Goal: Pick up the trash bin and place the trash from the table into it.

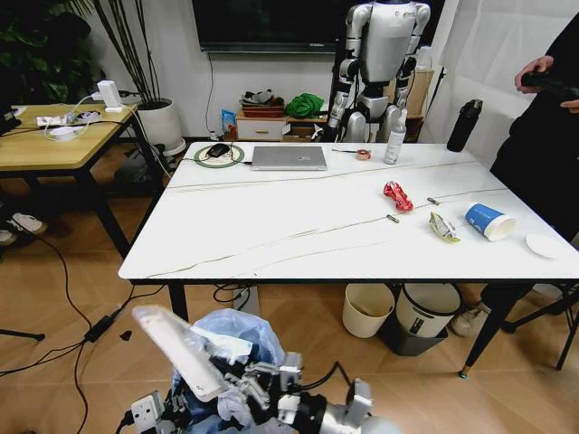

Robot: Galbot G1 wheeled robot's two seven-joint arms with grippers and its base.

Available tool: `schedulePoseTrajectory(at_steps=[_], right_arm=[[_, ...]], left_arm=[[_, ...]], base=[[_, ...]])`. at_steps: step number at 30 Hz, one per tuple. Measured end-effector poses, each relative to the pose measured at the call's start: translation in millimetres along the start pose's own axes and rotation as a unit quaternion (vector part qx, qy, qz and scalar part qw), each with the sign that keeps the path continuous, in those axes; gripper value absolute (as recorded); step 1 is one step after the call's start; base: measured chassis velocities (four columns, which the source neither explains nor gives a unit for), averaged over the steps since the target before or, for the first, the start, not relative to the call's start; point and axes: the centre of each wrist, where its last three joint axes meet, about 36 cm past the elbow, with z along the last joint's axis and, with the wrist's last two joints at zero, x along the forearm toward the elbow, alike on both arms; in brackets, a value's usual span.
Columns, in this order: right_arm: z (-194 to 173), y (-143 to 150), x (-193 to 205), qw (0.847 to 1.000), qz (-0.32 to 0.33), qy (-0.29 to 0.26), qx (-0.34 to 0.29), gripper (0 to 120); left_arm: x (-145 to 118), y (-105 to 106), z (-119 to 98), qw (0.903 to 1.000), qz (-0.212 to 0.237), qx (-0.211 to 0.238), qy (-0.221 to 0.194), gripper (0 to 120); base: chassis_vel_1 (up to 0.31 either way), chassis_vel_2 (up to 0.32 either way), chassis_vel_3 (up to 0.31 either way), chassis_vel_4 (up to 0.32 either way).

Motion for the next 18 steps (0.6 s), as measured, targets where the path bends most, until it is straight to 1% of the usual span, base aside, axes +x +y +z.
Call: schedulePoseTrajectory(at_steps=[2, 8, 14, 18], right_arm=[[6, -5, 4, 1.0, 0.014, 0.015, 0.022, 0], [6, -10, 19, 0.996, 0.041, 0.044, 0.058, 0], [2, -12, 31, 0.993, 0.052, 0.059, 0.084, 0], [3, -15, 33, 0.991, 0.058, 0.065, 0.099, 0]], left_arm=[[5, -3, -1, 1.0, 0.001, -0.002, -0.001, 0], [13, -7, -7, 0.9999, 0.001, -0.012, -0.01, 0], [15, -7, -17, 0.9996, 0.001, -0.017, -0.02, 0], [17, -8, -20, 0.9996, 0.003, -0.017, -0.021, 0]], base=[[0.0, 0.0, 0.0, 0.0], [0.0, 0.0, 0.0, 0.0], [0.0, 0.0, 0.0, 0.0], [0.0, 0.0, 0.0, 0.0]])
